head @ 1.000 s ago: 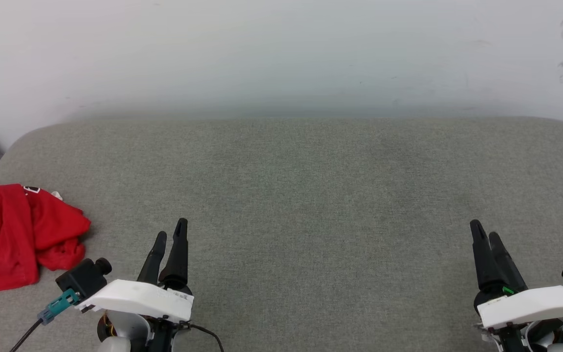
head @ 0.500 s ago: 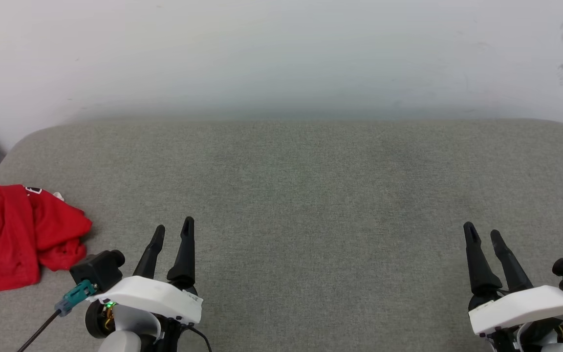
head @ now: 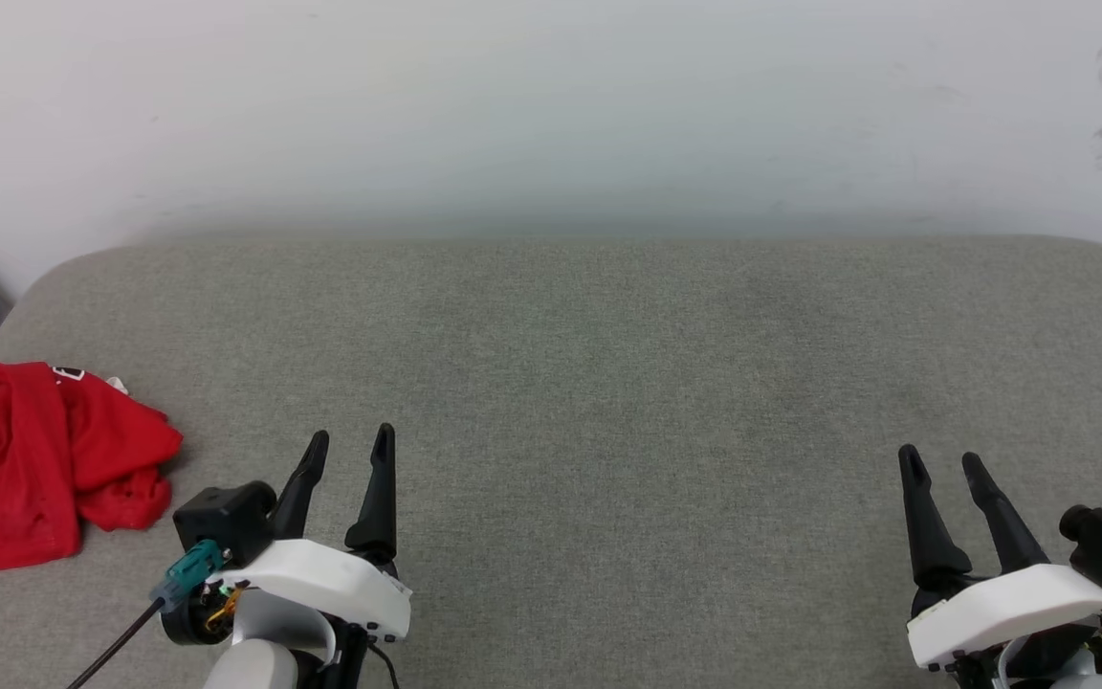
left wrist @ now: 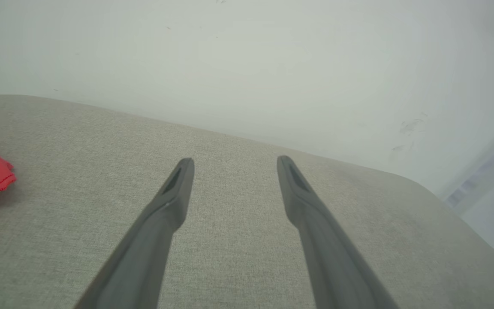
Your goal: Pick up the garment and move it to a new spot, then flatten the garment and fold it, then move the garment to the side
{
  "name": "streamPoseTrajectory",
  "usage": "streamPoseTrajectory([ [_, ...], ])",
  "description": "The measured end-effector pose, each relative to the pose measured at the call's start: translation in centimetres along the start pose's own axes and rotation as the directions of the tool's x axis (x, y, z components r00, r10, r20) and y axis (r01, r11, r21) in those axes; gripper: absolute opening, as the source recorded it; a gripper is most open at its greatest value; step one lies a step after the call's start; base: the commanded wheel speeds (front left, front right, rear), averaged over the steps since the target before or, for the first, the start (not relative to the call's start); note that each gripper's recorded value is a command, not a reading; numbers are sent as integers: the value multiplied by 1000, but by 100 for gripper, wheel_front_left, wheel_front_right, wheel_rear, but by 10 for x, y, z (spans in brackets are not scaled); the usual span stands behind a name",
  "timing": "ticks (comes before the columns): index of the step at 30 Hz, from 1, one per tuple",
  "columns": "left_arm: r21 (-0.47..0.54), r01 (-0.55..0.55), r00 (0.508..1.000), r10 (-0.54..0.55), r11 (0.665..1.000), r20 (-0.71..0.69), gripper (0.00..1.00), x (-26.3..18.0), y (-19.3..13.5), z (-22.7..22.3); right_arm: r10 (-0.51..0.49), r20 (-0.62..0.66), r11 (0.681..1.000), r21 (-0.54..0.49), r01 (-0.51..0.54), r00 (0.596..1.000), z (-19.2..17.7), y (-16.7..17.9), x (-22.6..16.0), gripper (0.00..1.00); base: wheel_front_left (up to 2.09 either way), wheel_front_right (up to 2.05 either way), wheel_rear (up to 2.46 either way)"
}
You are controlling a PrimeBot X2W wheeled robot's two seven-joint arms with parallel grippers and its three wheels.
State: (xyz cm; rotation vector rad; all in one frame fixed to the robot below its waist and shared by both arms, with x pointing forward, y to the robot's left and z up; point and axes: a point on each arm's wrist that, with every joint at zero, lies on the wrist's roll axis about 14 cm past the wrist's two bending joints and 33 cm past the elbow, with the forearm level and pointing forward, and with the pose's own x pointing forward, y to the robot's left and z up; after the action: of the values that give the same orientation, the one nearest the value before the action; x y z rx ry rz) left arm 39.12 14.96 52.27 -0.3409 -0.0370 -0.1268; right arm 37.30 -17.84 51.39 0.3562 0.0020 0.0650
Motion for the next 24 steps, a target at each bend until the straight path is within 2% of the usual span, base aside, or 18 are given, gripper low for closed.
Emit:
streamPoseTrajectory([
  [24,206,24,1000,-27,978,11,100,1,-4,-2,21,26,980,-197,-16,999,6,5,-1,100,0,0,0],
])
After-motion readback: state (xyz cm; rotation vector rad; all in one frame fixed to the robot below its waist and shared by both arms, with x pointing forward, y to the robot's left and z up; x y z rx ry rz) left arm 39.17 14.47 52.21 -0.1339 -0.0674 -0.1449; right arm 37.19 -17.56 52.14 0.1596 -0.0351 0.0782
